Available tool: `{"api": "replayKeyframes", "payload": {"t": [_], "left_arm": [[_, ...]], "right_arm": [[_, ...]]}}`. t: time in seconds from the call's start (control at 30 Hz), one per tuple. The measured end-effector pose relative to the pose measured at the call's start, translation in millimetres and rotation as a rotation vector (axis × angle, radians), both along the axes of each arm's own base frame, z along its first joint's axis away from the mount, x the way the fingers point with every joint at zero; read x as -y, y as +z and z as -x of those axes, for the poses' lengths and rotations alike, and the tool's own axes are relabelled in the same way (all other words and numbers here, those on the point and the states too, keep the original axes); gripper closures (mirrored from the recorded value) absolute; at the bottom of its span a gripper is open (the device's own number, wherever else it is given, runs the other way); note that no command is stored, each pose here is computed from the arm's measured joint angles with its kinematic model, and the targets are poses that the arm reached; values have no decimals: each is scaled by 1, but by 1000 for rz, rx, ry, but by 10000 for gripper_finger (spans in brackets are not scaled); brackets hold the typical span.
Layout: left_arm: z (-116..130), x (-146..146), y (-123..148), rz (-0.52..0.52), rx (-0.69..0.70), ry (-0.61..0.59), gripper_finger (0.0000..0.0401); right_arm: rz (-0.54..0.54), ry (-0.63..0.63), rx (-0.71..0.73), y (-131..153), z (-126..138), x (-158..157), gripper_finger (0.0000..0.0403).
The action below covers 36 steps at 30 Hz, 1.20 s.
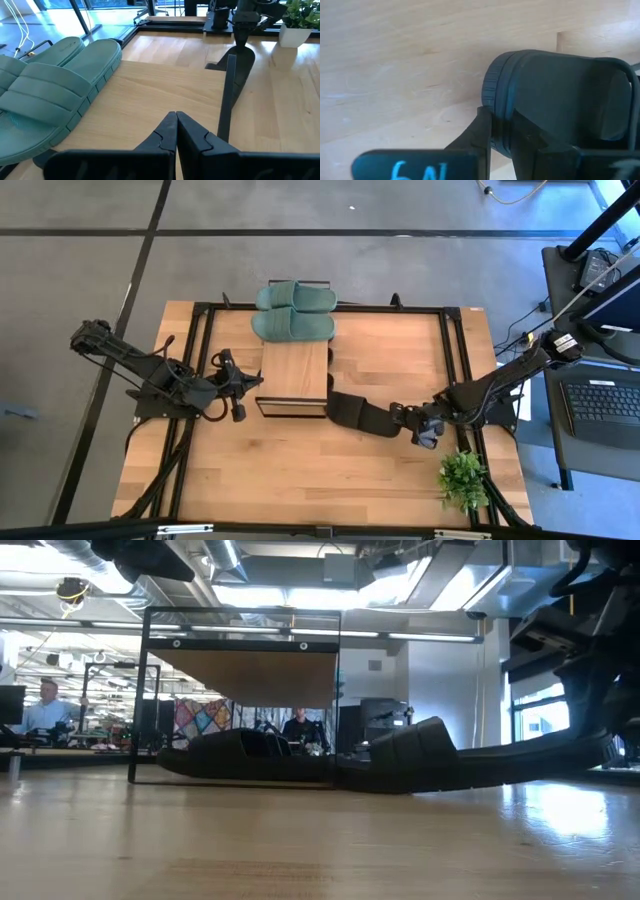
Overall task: Pick and place slides into the shelf
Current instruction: Put the black slide under the shelf
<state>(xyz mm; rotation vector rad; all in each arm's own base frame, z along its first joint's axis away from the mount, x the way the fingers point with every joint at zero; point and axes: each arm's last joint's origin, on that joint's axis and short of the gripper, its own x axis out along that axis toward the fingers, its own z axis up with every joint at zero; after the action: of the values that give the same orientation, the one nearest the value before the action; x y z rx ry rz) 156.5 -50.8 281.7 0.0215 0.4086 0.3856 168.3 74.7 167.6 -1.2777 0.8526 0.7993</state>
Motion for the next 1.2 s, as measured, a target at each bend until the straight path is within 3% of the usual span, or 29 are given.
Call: {"api": "replayKeyframes", "payload": {"t": [0.2, 0.4, 0.53, 0.83, 0.93, 1.03, 1.2], "left_arm": [[0, 0, 0, 2, 2, 4, 401], [0, 0, 0, 3, 2, 5, 401], [0, 0, 0, 0, 1, 4, 401], [0, 0, 0, 2, 2, 4, 401], [0, 0, 0, 34, 14, 18, 401], [1, -1, -2, 105, 29, 59, 401], [6, -9, -16, 212, -26, 237, 401]], "right_arm": [[0, -21, 16, 0, -2, 1, 351], [-32, -36, 78, 4, -7, -1, 259], [-63, -83, 84, 4, -8, -1, 222], [-65, -168, 1, 0, -1, 1, 202], [-119, -284, -20, -1, 1, 2, 202], [-244, -504, -15, 3, -1, 1, 202], [-475, -825, 19, 21, -10, -4, 201]]}}
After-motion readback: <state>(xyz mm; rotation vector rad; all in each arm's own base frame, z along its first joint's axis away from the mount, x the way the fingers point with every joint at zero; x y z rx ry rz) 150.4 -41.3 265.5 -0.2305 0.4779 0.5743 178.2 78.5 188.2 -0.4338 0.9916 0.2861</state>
